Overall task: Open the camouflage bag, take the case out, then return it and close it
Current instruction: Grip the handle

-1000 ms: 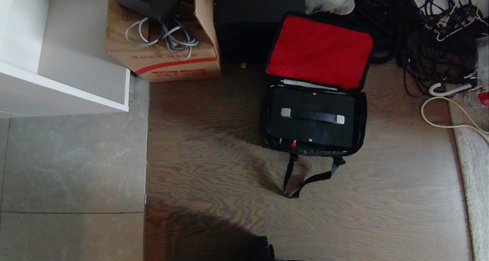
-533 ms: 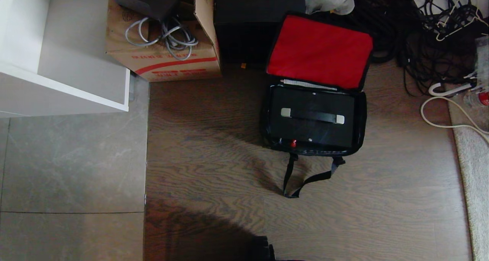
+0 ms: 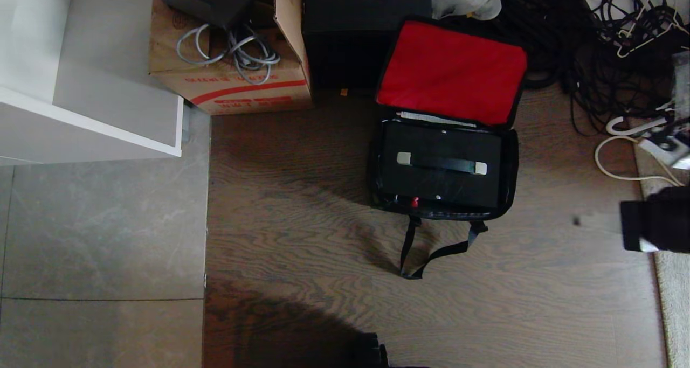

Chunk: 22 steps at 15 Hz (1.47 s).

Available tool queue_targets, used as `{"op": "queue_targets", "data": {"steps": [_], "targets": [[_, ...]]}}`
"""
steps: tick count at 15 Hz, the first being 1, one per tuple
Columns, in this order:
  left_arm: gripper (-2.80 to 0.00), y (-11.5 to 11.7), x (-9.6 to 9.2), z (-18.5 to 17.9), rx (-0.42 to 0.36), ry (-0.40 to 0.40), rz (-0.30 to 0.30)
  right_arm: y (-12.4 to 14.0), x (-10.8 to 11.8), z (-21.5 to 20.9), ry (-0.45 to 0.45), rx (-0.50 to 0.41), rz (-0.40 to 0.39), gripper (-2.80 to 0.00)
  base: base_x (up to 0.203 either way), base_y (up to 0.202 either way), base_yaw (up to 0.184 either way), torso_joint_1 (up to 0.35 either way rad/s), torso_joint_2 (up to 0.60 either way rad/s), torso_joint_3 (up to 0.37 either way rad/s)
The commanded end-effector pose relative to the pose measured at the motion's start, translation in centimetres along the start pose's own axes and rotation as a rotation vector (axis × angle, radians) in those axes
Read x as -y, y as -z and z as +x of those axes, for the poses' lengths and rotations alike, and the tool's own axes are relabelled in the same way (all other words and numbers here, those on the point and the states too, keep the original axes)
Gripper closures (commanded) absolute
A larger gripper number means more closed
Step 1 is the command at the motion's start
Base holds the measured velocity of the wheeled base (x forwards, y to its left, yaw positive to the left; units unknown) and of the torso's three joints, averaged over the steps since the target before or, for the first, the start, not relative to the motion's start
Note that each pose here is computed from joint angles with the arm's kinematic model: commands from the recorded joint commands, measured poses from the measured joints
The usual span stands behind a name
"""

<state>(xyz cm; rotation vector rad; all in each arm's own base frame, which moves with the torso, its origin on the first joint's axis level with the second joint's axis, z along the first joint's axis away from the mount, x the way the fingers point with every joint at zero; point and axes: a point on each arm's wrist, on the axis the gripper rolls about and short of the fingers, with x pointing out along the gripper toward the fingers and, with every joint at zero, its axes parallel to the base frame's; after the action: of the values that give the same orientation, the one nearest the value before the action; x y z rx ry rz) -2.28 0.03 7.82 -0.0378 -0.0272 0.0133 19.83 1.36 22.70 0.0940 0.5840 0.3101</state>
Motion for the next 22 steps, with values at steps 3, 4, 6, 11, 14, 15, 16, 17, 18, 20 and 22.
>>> {"op": "queue_targets", "data": {"steps": [3,4,6,11,14,15,16,17,18,20,22], "targets": [[0.0,0.2,0.0,0.1,-0.007,0.001,-0.001,-4.0,0.4,12.9,-0.117,-0.044,-0.158,0.0,0.0,0.0,0.0,0.0,0.0,0.0],[0.0,0.2,0.0,0.1,-0.007,0.0,-0.001,-4.5,-0.6,13.5,-0.145,-0.026,-0.215,0.0,0.0,0.0,0.0,0.0,0.0,0.0],[0.0,0.2,0.0,0.1,-0.007,0.0,-0.001,-4.8,-1.4,13.1,-0.165,0.001,-0.315,0.0,0.0,0.0,0.0,0.0,0.0,0.0],[0.0,0.2,0.0,0.1,-0.007,-0.002,-0.001,-3.2,-3.2,14.7,0.023,-0.004,-0.65,0.0,0.0,0.0,0.0,0.0,0.0,0.0],[0.0,0.2,0.0,0.1,-0.007,-0.001,-0.001,-2.8,-4.0,16.1,0.005,0.026,-0.689,0.0,0.0,0.0,0.0,0.0,0.0,0.0],[0.0,0.2,0.0,0.1,-0.007,0.001,-0.001,-2.7,-4.0,16.3,-0.011,0.029,-0.694,-2.8,0.0,0.0,0.0,0.0,0.0,0.0],[0.0,0.2,0.0,0.1,-0.007,0.001,-0.001,-2.8,-4.0,16.4,-0.004,0.034,-0.699,-2.8,0.0,0.0,0.0,0.0,0.0,0.0],[0.0,0.2,0.0,0.1,-0.007,0.0,-0.001,-2.8,-4.4,16.6,0.004,0.037,-0.711,-2.8,0.0,0.0,0.0,0.0,0.0,0.0],[0.0,0.2,0.0,0.1,-0.007,0.001,-0.001,-2.7,-4.6,16.6,0.018,0.032,-0.719,-2.8,0.0,0.0,0.0,0.0,0.0,0.0],[0.0,0.2,0.0,0.1,-0.007,0.001,-0.001,-2.6,-5.3,16.7,0.014,0.061,-0.754,-2.8,0.0,0.0,0.0,0.0,0.0,0.0],[0.0,0.2,0.0,0.1,-0.007,0.001,-0.001,-2.7,-6.3,17.2,0.023,0.175,-0.834,-2.8,0.0,0.0,0.0,0.0,0.0,0.0]]}}
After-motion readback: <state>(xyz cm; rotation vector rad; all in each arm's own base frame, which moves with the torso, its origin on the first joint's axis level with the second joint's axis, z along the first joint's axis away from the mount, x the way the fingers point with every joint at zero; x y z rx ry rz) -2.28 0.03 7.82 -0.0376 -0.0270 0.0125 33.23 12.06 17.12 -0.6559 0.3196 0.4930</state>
